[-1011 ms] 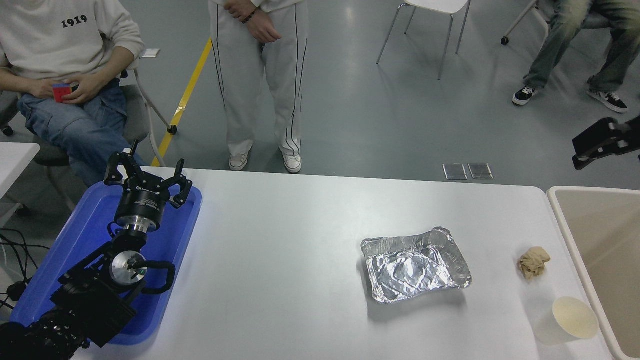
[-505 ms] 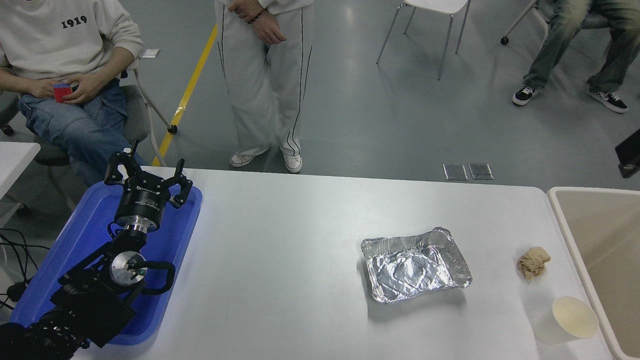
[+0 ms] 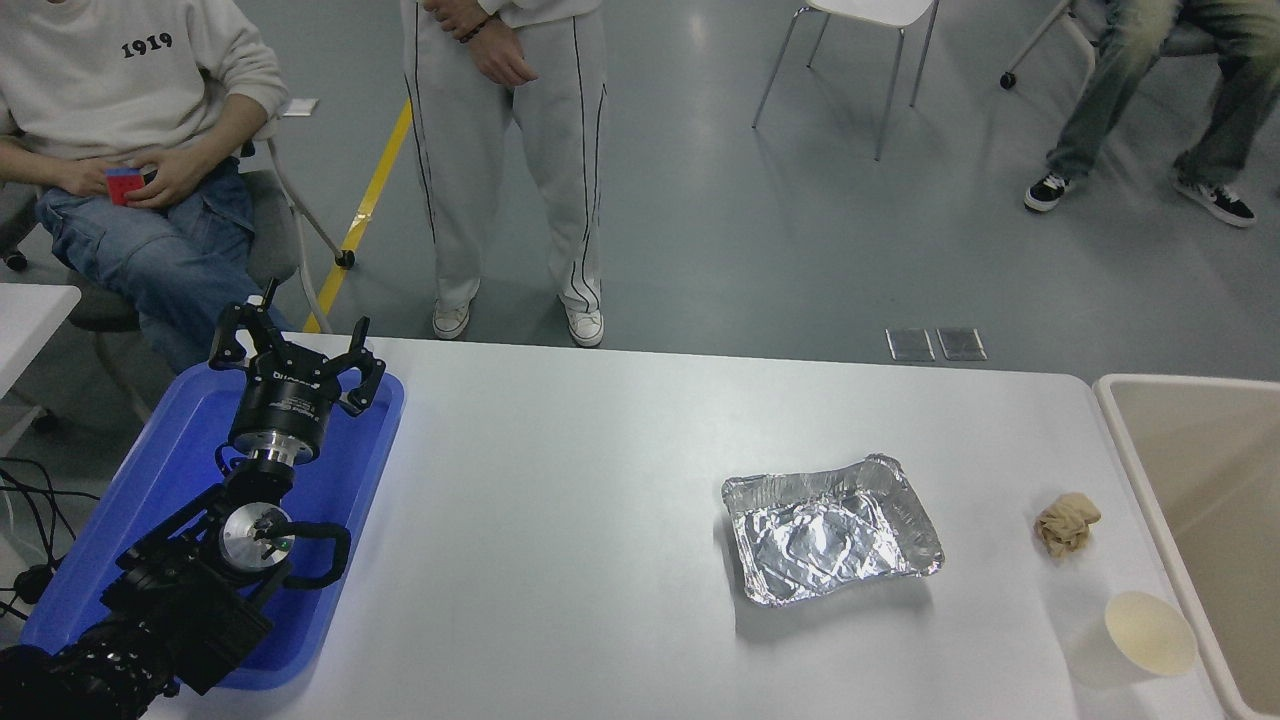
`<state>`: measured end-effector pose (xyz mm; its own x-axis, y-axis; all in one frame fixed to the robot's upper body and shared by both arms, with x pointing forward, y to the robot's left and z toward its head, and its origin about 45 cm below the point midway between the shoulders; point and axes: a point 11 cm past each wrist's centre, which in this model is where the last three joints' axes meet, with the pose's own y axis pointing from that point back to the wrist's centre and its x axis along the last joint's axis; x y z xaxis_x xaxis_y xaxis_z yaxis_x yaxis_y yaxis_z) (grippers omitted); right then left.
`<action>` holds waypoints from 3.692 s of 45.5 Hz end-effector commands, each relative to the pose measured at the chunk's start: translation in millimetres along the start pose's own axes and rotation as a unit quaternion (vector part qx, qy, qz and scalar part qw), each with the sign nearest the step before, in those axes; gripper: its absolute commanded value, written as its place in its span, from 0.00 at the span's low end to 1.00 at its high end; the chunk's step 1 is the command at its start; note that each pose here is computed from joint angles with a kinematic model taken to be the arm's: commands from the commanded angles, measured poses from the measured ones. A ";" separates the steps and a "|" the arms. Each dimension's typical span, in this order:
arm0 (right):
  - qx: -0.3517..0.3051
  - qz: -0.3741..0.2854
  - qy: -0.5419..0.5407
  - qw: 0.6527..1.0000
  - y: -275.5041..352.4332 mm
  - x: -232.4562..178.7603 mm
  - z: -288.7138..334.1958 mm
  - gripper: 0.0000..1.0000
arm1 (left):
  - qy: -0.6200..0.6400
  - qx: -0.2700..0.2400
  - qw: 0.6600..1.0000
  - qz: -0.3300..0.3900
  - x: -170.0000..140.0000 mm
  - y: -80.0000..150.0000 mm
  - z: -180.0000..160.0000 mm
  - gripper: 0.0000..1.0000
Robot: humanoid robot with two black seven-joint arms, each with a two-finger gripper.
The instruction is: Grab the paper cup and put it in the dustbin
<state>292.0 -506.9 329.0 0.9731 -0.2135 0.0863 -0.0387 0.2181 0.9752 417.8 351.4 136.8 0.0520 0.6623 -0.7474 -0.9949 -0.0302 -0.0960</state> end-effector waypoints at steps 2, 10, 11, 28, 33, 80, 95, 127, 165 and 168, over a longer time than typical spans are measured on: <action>0.010 0.016 -0.013 1.000 -51.9 -20.3 14.5 0.98 | 0.000 0.000 1.000 0.000 0.1 0.0 0.2 1.00; 0.031 0.023 -0.011 0.999 -84.4 -31.6 5.9 0.98 | 0.000 0.000 1.000 0.000 -0.2 0.0 -0.5 1.00; 0.034 0.023 -0.010 0.999 -90.0 -33.9 4.1 0.98 | 0.000 0.000 1.000 0.000 0.1 0.0 0.2 1.00; 0.057 0.007 -0.003 0.998 -139.0 -62.2 -12.2 0.98 | 0.000 0.000 1.000 0.000 -0.2 0.0 -0.5 1.00; 0.069 0.001 -0.008 0.998 -146.1 -67.0 -19.0 0.98 | 0.000 -0.001 1.000 0.000 0.1 -0.1 0.5 1.00; 0.093 -0.006 -0.017 0.995 -187.9 -76.2 -40.1 0.16 | 0.000 0.000 1.000 0.000 0.1 0.0 0.2 1.00; 0.105 -0.023 -0.047 0.993 -188.0 -80.2 -43.9 0.00 | 0.000 0.000 1.000 0.000 0.1 0.0 0.2 1.00; 0.114 -0.042 -0.048 0.991 -114.5 -37.3 -37.2 0.00 | 0.000 0.000 1.000 0.000 0.1 0.0 0.2 1.00; 0.085 0.072 -0.031 0.993 43.4 25.4 -16.8 0.00 | 0.000 0.000 1.000 0.000 0.1 0.0 0.2 1.00; 0.078 0.084 -0.031 0.993 54.1 28.2 -13.6 0.00 | 0.000 0.000 1.000 0.000 -0.2 0.0 -0.5 1.00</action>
<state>310.7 -486.3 336.3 0.9496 -0.2671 0.1641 -0.1548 0.0557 0.9864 417.9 351.4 136.8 0.0520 0.6621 -0.7476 -0.9949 -0.0305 -0.0962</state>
